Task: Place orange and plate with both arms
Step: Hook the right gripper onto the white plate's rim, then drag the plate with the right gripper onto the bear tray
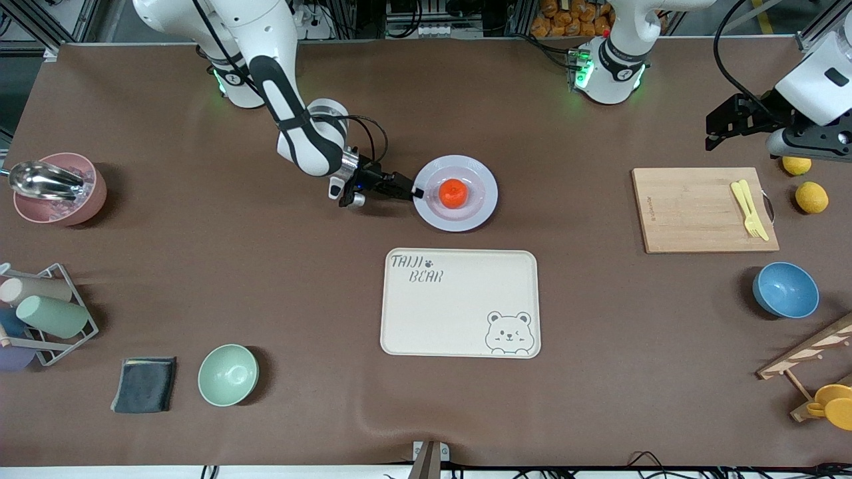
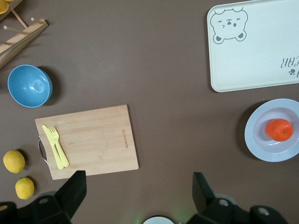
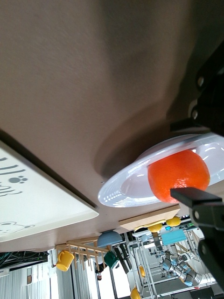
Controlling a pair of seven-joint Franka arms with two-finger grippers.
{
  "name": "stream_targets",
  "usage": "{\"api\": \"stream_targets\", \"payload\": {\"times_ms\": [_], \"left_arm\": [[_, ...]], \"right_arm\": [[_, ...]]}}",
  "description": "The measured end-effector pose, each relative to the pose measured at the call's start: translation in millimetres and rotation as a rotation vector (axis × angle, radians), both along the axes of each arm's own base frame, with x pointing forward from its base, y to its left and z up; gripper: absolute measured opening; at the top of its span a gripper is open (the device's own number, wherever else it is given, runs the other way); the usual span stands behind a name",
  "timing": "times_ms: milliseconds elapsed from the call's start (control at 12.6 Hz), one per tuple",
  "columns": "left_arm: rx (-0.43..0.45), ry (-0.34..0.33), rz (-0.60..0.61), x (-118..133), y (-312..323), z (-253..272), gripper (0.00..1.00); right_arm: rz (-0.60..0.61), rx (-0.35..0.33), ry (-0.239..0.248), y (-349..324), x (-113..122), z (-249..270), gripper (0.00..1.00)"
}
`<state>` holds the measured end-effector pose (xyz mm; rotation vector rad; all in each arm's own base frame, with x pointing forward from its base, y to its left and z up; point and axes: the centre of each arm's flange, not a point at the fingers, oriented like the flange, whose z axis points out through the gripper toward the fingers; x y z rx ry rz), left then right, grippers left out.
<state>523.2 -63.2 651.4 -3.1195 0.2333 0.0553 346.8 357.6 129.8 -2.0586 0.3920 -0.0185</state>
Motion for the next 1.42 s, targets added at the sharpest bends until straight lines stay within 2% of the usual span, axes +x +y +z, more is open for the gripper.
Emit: {"api": "stream_targets", "payload": {"times_ms": [79,158,316,395,870,949,1423], "left_arm": [[-0.001,0.000,0.004,0,0,0,1.00],[-0.001,0.001,0.005,0,-1,0,1.00],[0.000,0.004,0.001,-1,-4,0,1.00],[0.000,0.007,0.002,-1,-3,-1,1.00],[0.002,0.021,0.001,-1,-5,-5,1.00],[0.002,0.021,-0.002,-1,-6,-5,1.00],[0.003,0.021,-0.021,-3,-17,-5,1.00]], "right_arm": [[0.004,0.000,0.002,3,-2,-2,0.51],[0.006,-0.002,0.003,4,-3,-4,0.41],[0.010,-0.006,-0.009,4,-3,-6,0.14],[0.010,0.008,-0.017,6,-2,-4,0.08],[-0.010,0.034,-0.027,12,3,5,0.07],[-0.029,0.051,-0.031,16,5,11,0.05],[-0.101,0.139,-0.034,34,11,55,0.05]]}}
